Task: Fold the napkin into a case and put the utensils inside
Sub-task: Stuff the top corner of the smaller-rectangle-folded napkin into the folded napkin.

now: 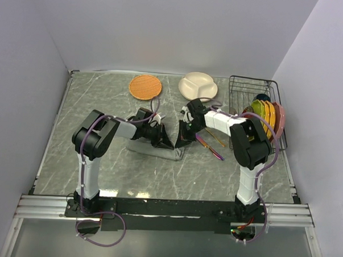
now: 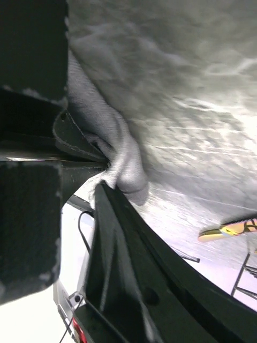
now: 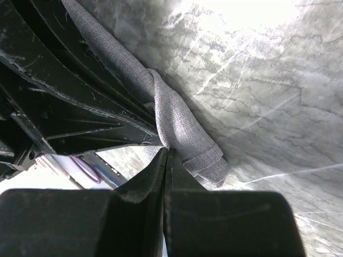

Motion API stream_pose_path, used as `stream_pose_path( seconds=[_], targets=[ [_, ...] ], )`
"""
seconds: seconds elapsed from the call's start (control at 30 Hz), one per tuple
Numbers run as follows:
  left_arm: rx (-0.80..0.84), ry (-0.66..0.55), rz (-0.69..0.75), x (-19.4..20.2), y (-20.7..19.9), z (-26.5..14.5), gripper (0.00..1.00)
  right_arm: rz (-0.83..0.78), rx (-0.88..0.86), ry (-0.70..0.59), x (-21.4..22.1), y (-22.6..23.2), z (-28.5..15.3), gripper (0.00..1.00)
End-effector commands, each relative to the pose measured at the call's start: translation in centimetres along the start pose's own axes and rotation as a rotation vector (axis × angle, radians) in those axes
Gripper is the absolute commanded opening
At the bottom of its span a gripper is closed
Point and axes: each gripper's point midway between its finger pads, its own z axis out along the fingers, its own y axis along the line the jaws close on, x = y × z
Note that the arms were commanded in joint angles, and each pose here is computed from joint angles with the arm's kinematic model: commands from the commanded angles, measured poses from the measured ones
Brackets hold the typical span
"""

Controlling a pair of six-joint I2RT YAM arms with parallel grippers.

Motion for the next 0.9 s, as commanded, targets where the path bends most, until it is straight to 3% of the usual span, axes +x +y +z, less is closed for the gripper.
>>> stream_pose_path(
  seconds=[0.0,0.3,0.37,0.7,0.73,0.8,0.83,0.87],
  targets=[
    [0.020,-0.009,0.000,-1.2,-0.6,1.0,0.07,0.022,-0.035,-0.004,0.7,0.7,-0.8,0.00],
    [0.011,0.012,-0.042,-1.3,-0.4,1.6,0.07,0.068,0.021,0.036,1.7,-1.4,0.8,0.00],
    [0.022,0.000,0.015,-1.7,-1.6,0.8,0.10,0.085,0.066,0.048,1.8,-2.5,1.2,0.00],
    [0.001,-0.047,0.179,-4.2,-4.2,-5.5,0.40,0.056,0.179,0.084,1.8,-4.6,2.2,0.00],
    [-0.008,-0.043,0.277,-4.3,-3.9,-6.3,0.41,0.049,0.181,0.088,1.8,-4.7,2.3,0.00],
    [-0.063,-0.025,0.337,-4.5,-3.2,-9.0,0.46,0.038,0.182,0.084,1.7,-4.6,2.4,0.00],
    [-0.084,-0.015,0.504,-4.9,-2.4,-9.9,0.47,0.026,0.184,0.085,1.7,-4.5,2.4,0.00],
    [-0.114,0.018,0.550,-4.5,-2.2,-11.2,0.50,0.014,0.182,0.080,1.5,-4.3,2.4,0.00]
  ],
)
